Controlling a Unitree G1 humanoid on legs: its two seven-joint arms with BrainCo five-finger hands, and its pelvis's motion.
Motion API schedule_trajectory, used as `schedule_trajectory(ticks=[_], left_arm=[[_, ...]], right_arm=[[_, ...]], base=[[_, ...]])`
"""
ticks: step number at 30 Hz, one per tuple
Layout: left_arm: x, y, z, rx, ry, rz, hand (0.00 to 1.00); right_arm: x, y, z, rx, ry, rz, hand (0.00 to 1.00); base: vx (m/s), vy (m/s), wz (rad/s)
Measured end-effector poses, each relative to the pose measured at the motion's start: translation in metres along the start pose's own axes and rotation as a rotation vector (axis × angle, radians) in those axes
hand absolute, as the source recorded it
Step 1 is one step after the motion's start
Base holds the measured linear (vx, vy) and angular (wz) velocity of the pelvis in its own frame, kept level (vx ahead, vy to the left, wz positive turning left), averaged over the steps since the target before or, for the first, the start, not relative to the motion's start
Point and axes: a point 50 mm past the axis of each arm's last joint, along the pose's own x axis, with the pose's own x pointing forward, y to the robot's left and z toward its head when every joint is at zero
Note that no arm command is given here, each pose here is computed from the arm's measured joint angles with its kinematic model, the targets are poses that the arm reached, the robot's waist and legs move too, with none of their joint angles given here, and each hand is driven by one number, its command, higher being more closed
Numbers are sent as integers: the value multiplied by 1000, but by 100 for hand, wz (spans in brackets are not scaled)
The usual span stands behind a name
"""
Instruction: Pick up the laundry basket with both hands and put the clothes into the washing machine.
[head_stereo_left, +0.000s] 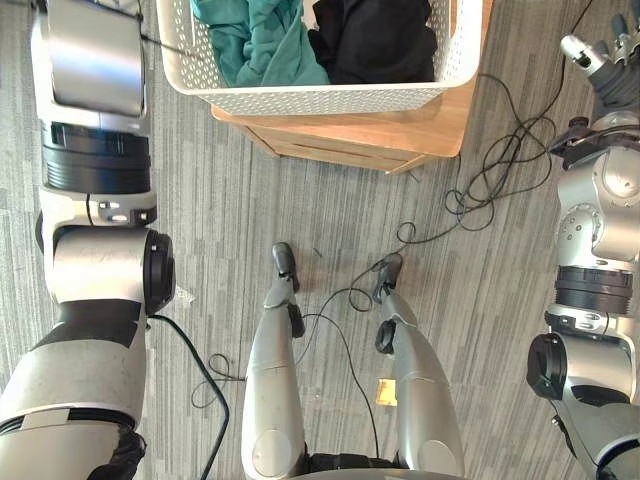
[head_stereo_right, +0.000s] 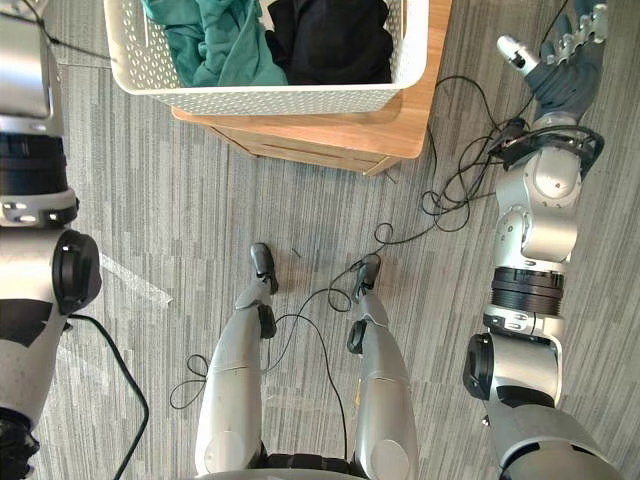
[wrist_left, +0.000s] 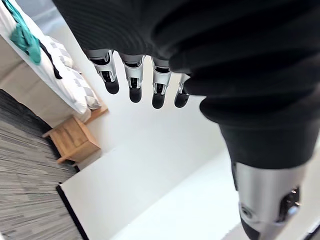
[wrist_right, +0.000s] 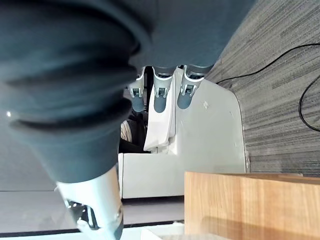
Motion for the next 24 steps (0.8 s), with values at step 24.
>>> schedule_trajectory(ticks=[24], left_arm=[[3,-4,-81,58,331,-317,0]], right_arm=[[4,21,41,-35,-153,140,0]], base=[[-3,-36,-8]])
